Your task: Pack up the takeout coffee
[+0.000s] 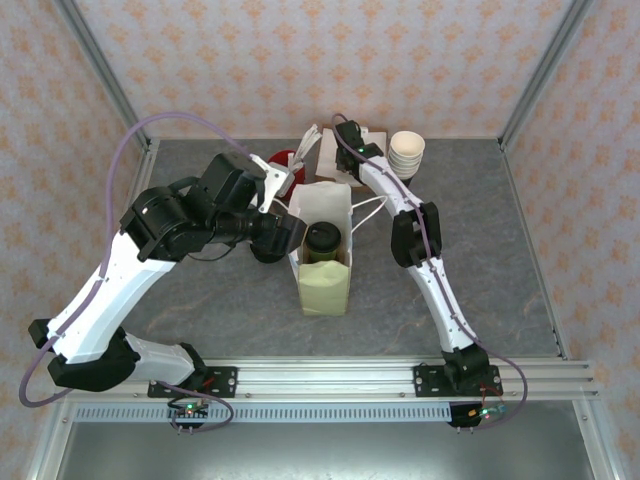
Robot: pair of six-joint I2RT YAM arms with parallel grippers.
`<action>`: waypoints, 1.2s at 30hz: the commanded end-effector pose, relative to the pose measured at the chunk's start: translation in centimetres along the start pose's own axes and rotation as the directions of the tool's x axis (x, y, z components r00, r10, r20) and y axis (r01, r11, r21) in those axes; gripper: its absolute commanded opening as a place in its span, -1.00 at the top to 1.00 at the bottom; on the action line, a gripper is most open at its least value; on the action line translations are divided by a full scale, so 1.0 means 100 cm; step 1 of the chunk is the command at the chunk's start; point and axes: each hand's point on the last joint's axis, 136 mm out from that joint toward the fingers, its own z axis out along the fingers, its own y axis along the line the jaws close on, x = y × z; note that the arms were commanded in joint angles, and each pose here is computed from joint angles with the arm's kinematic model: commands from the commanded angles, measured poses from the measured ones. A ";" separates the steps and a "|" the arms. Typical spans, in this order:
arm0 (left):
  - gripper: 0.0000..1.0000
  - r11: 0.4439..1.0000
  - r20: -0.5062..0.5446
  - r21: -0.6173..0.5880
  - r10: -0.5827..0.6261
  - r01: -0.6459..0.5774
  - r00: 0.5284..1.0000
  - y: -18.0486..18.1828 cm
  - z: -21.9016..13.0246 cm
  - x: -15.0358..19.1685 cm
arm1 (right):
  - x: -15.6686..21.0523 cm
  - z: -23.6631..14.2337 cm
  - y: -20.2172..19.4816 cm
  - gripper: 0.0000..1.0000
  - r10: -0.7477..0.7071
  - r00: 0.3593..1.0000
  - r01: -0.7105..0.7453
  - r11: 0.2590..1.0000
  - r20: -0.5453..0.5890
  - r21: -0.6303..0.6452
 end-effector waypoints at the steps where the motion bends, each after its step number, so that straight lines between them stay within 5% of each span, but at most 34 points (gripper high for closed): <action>1: -0.56 1.000 0.038 -0.010 -0.013 0.014 0.999 0.003 -0.006 -0.005 | 0.002 0.001 -0.004 0.23 0.006 1.000 -0.006 1.000 -0.019 0.004; 36: -0.57 1.000 0.057 -0.004 -0.013 0.013 0.998 0.005 -0.014 -0.002 | -0.121 -0.153 0.025 0.93 0.065 0.970 -0.008 0.972 0.234 -0.235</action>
